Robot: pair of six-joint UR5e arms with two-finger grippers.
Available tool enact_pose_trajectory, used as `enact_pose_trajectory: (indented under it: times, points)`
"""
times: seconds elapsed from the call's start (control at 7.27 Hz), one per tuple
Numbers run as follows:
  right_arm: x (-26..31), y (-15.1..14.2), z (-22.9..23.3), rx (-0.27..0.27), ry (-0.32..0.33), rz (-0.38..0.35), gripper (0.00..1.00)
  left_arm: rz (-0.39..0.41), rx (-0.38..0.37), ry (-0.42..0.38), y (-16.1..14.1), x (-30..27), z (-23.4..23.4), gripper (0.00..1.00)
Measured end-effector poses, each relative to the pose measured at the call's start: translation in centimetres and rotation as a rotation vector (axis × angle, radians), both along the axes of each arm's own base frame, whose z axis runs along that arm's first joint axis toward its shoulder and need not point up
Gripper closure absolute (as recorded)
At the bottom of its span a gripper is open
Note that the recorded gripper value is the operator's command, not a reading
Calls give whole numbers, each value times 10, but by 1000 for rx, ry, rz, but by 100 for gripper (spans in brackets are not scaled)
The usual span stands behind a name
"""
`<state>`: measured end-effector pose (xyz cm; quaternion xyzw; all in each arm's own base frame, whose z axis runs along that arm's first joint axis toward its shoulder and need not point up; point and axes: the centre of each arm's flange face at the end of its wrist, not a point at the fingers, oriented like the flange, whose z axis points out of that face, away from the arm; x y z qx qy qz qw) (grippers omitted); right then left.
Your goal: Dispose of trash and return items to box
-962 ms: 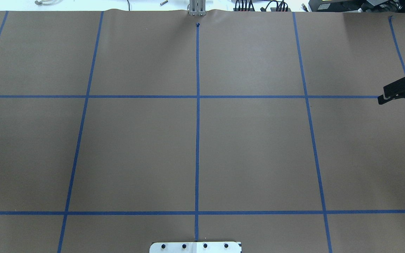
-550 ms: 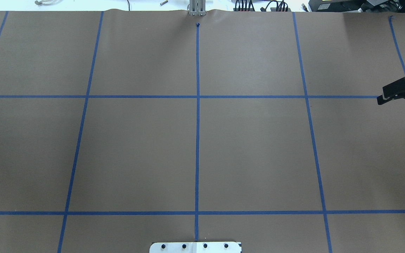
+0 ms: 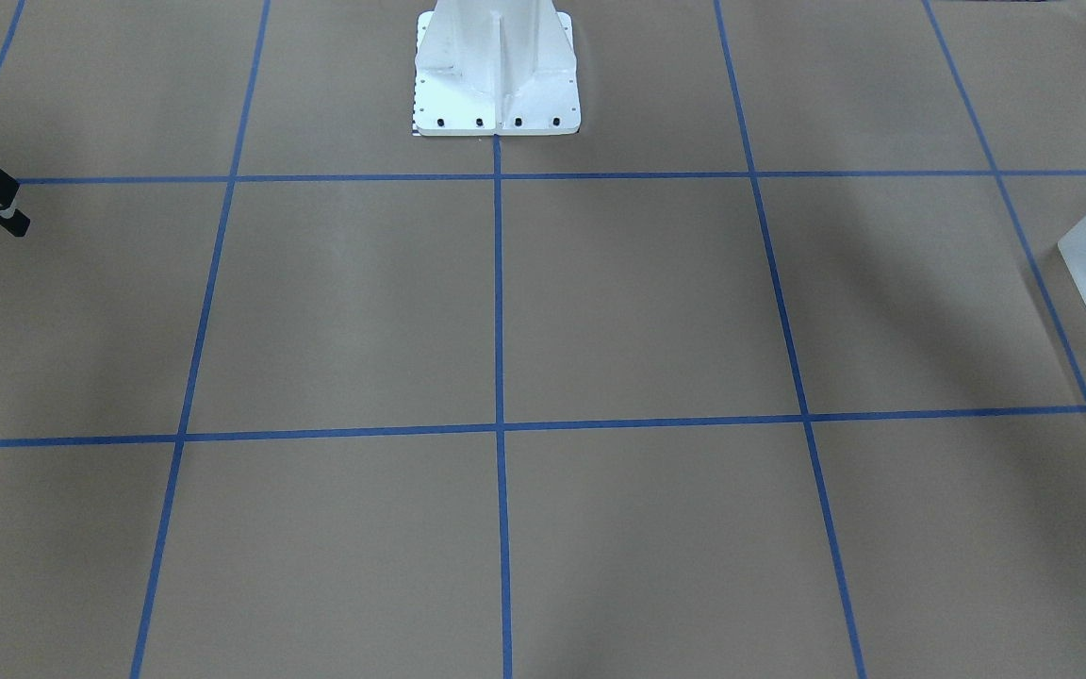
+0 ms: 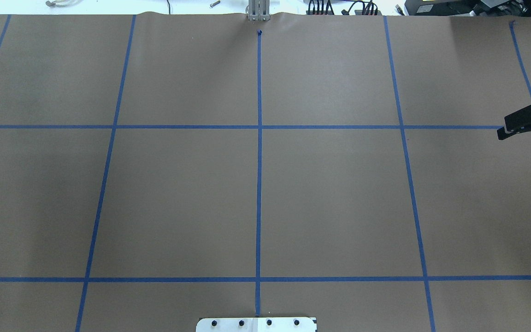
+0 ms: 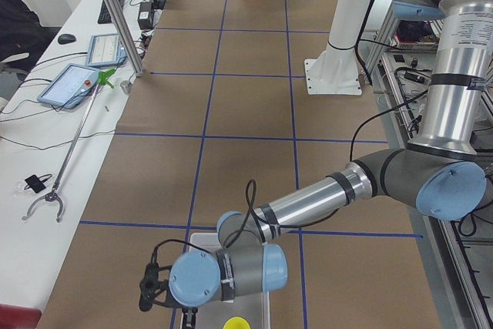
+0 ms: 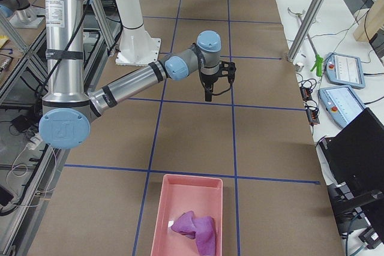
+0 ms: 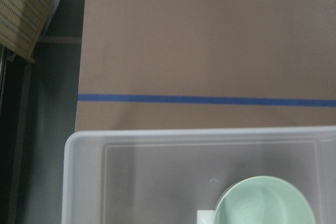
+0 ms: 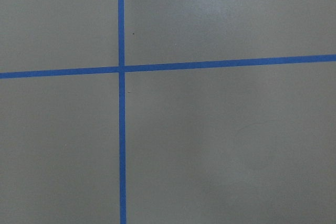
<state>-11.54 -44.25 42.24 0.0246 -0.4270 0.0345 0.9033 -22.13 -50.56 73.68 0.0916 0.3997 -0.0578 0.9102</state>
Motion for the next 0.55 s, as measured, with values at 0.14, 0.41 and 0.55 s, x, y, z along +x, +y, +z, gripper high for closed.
enact_pose_trajectory:
  times: [0.14, 0.41, 0.55]
  points:
    - [3, 2, 6, -9, 6, 2, 0, 1, 21, -21, -12, -2, -53, 2]
    - [18, -2, 38, -55, 40, 32, 0, 35, 120, -72, -24, 14, -130, 2]
    - [37, -11, 64, -67, 63, 46, 0, 63, 162, -82, -29, 30, -153, 2]
